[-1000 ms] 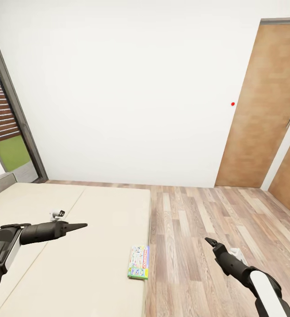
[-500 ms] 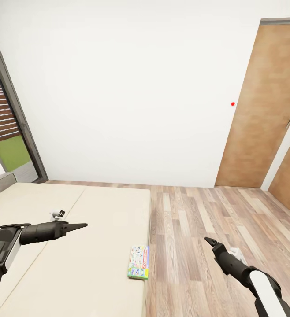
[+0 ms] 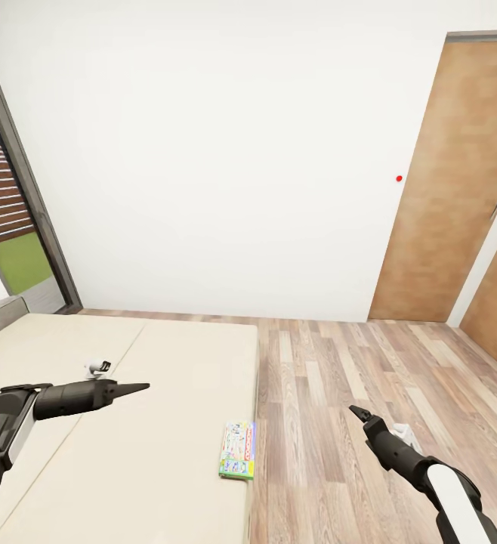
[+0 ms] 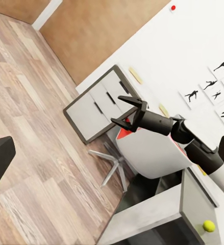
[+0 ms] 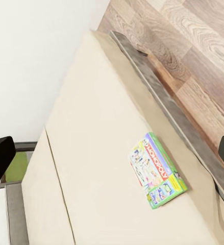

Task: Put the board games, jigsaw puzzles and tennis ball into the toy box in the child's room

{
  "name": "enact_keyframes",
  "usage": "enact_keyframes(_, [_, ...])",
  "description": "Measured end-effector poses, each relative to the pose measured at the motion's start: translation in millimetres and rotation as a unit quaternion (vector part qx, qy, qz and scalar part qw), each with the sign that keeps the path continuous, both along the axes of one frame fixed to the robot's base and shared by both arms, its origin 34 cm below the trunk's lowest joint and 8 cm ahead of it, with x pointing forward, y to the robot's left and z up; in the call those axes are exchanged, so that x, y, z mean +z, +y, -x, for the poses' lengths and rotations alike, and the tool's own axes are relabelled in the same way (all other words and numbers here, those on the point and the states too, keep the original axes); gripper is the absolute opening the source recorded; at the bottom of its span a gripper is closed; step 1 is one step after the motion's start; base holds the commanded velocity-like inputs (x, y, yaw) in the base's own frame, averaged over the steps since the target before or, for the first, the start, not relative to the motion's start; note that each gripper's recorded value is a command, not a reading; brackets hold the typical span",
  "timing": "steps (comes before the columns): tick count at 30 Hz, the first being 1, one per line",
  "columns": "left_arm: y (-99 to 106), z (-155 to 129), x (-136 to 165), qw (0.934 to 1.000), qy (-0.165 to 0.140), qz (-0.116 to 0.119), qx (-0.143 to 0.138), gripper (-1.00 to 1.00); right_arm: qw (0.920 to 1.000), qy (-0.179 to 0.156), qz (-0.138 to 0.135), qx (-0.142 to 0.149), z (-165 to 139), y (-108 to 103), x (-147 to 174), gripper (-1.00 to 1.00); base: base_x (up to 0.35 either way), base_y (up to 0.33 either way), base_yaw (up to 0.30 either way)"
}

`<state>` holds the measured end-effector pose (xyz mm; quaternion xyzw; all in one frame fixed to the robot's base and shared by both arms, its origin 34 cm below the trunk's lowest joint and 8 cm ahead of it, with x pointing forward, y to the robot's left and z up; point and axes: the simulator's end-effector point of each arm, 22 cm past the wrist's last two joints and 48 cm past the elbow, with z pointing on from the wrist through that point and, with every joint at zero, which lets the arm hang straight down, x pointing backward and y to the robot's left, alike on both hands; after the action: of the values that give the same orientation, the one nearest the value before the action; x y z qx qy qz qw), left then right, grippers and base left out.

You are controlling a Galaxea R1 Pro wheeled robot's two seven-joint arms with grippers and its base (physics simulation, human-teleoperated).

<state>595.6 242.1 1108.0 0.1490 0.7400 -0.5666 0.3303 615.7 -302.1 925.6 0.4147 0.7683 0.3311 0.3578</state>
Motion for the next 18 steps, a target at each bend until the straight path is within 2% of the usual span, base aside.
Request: enact_keyframes(18, [-0.3,-0.2,0.5,0.9999,-0.013,-0.003,-0.001,1.0,1.0,-0.002,0.001,0.002,-0.8,2.3,1.4,1.0,0.0,-0.045,0.0])
